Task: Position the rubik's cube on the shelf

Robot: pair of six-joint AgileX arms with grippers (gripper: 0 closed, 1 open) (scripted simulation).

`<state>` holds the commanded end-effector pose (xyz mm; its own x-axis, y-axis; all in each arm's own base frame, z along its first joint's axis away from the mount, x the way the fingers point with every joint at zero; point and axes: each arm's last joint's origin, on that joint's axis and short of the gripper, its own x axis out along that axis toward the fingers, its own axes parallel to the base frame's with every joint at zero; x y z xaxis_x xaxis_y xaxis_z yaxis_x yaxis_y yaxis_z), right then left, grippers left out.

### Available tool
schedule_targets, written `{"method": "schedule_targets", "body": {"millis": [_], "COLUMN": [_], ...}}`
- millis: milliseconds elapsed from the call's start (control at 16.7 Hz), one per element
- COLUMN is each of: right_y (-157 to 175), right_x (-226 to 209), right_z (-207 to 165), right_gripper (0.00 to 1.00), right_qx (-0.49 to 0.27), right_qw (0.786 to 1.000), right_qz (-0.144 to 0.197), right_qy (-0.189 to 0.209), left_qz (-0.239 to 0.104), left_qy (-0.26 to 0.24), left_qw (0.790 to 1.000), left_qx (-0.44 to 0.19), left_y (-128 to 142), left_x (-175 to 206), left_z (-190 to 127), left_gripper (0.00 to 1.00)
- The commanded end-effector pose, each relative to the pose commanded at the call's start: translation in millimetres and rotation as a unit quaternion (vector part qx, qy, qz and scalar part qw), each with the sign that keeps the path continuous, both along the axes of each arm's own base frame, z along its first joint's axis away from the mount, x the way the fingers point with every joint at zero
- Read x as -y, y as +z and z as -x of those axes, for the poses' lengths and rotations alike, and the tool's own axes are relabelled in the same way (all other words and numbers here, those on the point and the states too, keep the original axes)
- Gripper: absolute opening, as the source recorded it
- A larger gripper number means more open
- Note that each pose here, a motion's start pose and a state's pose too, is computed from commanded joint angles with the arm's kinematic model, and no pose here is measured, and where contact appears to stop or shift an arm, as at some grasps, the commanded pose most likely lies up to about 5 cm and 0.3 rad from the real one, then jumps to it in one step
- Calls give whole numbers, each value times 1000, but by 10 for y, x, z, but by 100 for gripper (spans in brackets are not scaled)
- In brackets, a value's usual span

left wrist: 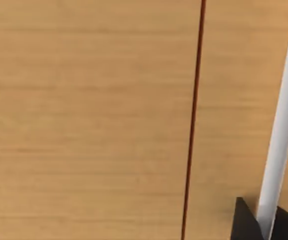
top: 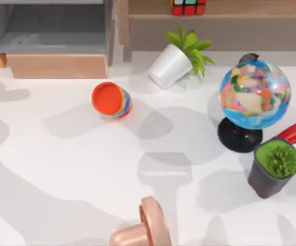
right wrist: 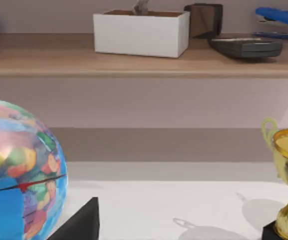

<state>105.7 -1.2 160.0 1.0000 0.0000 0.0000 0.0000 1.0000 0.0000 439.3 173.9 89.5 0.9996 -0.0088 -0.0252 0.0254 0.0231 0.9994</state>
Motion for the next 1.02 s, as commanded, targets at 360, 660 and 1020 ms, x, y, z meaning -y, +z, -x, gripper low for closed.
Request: {"method": "schedule_targets", "body": {"millis": [360,660,1020], "right_y": [0,0,0], "right_x": [0,0,0], "right_z": [0,0,0], "right_gripper": [100,100,100], "right_qx": [0,0,0], "right_qw": [1000,1000,1000], "right_qz": [0,0,0], "right_qy": [0,0,0], "left_qz": [0,0,0], "left_qy": [0,0,0], "left_qw": [1000,1000,1000], "left_qx": [0,0,0], "left_y": [0,0,0], "left_x": [0,0,0], "left_z": [0,0,0], "left_gripper": [60,98,100]}}
